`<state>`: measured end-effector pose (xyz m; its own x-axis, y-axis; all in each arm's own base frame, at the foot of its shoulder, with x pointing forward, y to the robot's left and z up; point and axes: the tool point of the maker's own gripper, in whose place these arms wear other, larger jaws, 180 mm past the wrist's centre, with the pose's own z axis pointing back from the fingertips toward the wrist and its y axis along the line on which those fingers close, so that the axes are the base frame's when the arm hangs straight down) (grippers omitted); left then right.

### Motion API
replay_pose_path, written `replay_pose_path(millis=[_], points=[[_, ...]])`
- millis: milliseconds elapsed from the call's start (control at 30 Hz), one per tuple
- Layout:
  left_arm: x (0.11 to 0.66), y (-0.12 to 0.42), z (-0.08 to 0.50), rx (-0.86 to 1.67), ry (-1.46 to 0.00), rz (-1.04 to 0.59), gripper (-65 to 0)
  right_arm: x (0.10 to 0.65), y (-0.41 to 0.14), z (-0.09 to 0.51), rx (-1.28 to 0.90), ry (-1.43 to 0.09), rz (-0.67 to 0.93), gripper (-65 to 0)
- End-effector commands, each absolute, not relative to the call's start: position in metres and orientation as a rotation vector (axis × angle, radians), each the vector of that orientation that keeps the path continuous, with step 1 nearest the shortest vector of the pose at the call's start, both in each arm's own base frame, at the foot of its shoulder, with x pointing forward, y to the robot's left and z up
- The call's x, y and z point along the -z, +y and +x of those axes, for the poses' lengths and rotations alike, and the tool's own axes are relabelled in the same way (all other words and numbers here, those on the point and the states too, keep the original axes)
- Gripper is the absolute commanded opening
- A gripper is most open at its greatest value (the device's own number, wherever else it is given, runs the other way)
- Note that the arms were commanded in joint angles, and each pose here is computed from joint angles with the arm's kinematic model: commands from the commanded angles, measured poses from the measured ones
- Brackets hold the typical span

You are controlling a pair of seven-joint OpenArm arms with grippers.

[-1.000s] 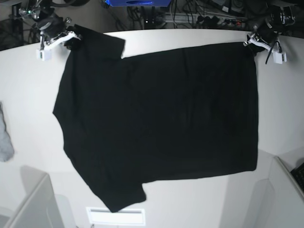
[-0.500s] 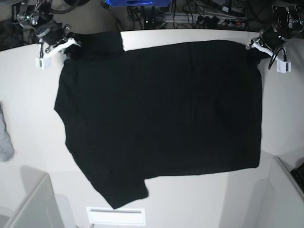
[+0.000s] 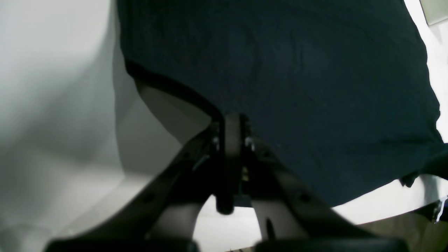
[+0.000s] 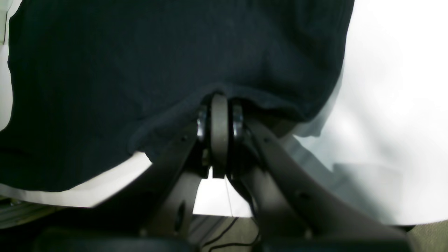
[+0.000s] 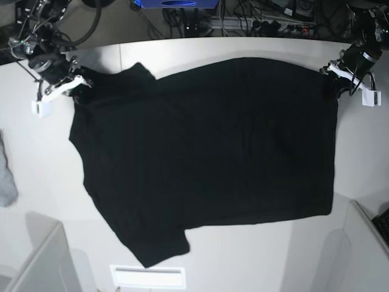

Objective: Fold the T-shirt properly
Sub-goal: 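Lift the shoulders with both grippers and pull them toward the robot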

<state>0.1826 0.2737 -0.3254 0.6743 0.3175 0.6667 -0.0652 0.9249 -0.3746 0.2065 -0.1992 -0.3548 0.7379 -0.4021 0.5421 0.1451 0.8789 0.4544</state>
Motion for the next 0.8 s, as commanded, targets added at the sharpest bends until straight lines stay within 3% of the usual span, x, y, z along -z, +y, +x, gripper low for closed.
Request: replay_pose_path(millis=[0, 767], points=[[0.312, 0.275, 0.188, -0.197, -0.851, -0.333, -65.0, 0.342, -0.205, 0.214, 0.303, -0.727, 0.396, -65.0], [0.288, 0.282, 0.225, -0.203, -0.953, -0.335, -65.0, 0.313, -0.205, 0.288, 0.200, -0.835, 0.424, -65.0]])
